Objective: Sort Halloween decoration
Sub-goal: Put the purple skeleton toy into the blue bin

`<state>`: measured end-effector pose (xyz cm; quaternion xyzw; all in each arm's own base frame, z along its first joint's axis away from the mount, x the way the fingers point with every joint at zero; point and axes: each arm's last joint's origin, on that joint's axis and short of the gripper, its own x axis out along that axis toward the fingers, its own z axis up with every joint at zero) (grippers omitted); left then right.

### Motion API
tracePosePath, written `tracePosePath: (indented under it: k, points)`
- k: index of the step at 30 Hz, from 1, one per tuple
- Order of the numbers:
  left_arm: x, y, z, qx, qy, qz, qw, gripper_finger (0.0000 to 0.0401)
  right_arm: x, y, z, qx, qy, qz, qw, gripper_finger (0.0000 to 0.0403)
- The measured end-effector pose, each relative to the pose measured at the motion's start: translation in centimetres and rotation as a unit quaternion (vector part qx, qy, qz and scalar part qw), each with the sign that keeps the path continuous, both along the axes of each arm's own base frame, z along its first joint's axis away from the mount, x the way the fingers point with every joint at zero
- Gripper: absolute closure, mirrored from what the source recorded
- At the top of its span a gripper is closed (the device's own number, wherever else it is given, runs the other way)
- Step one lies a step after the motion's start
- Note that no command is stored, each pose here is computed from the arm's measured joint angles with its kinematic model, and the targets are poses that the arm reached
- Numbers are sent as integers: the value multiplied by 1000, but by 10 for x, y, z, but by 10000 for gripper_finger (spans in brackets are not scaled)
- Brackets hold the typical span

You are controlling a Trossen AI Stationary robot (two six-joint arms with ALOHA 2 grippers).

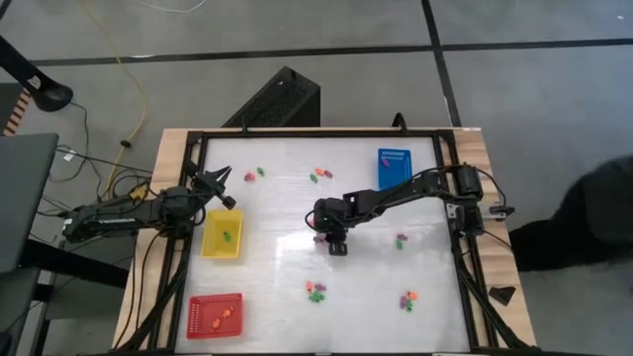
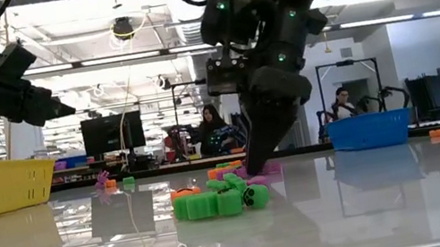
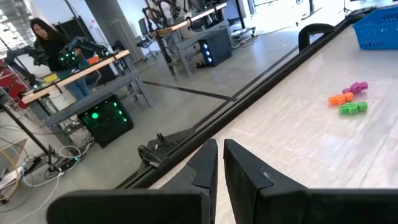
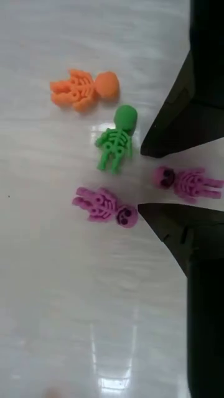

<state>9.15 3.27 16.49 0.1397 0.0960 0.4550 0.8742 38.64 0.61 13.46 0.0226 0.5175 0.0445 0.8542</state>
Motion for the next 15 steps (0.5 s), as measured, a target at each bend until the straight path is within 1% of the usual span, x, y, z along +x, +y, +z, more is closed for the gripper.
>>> tracePosePath:
  k: [2, 6, 11, 15]
  points:
    - [0, 0, 0, 0, 0, 0, 1000, 383, 1, 0, -7, 1, 6, -4, 1000, 237]
    - [0, 0, 0, 0, 0, -1, 1000, 383, -1, 0, -9, 5, 19, -11, 1000, 251]
    - [0, 0, 0, 0, 0, -1, 1000, 383, -4, 0, 7, 5, 6, -12, 1000, 269]
    - [0, 0, 0, 0, 0, -1, 1000, 383, -9, 1, 20, 7, -3, -10, 1000, 269]
